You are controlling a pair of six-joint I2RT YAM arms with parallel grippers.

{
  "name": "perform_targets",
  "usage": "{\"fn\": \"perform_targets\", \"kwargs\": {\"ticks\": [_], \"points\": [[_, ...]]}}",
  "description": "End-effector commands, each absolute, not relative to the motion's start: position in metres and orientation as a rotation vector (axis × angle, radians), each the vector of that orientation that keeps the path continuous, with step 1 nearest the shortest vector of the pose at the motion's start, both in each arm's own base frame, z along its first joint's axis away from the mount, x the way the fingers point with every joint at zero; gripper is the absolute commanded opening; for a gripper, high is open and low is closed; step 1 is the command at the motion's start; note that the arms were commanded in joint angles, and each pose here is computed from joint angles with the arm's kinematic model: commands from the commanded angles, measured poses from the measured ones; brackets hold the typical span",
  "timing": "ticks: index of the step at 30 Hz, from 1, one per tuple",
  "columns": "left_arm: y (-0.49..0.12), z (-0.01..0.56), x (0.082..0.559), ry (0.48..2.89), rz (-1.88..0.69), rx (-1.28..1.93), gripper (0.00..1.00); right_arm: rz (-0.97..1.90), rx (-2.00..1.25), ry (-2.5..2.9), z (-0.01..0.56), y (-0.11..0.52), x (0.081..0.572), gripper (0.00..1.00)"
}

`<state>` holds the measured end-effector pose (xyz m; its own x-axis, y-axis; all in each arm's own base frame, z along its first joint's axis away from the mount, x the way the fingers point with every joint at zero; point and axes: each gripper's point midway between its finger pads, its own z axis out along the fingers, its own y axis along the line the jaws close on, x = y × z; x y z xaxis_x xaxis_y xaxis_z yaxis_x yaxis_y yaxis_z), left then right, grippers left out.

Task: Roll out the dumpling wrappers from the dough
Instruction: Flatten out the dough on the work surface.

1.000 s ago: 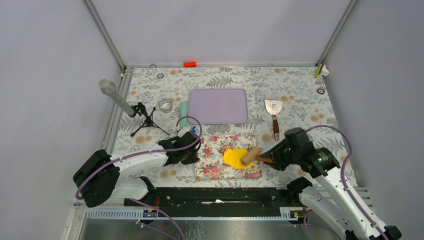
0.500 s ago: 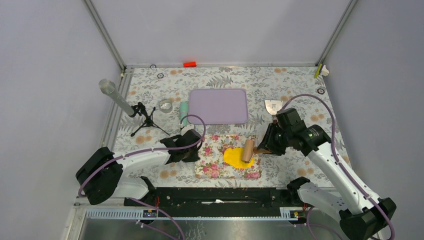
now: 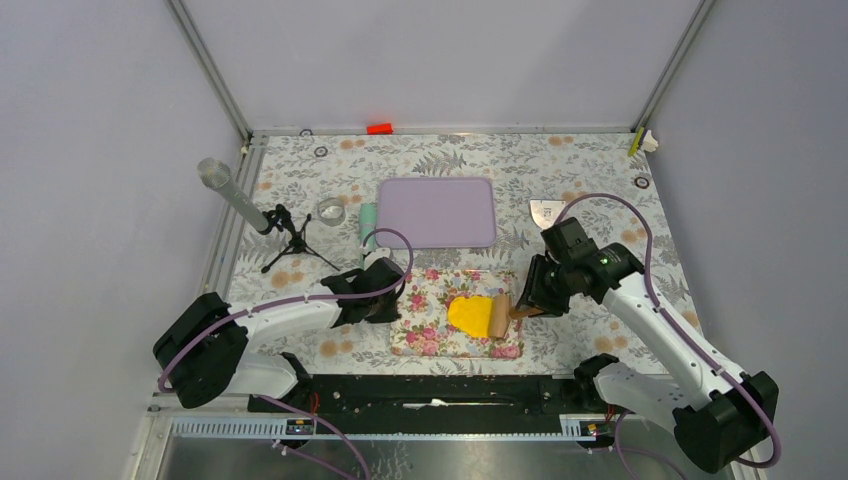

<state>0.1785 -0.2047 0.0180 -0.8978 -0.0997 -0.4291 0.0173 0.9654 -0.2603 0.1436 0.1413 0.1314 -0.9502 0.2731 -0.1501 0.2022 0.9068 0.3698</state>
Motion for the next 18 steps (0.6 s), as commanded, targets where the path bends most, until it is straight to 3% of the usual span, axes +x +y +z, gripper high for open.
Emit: {"fn": "perform_targets", "kwargs": {"ticks": [1, 18], "points": [[-0.196, 0.021, 0.188, 2.627, -0.282, -0.022, 0.00, 0.476, 0.334, 2.849, 0.141, 0.135, 0.148, 0.00], [-0.194, 0.024, 0.190, 2.613, -0.269, -0.006, 0.00, 0.337, 0.383, 2.919, 0.098, 0.121, 0.139, 0.00]]}}
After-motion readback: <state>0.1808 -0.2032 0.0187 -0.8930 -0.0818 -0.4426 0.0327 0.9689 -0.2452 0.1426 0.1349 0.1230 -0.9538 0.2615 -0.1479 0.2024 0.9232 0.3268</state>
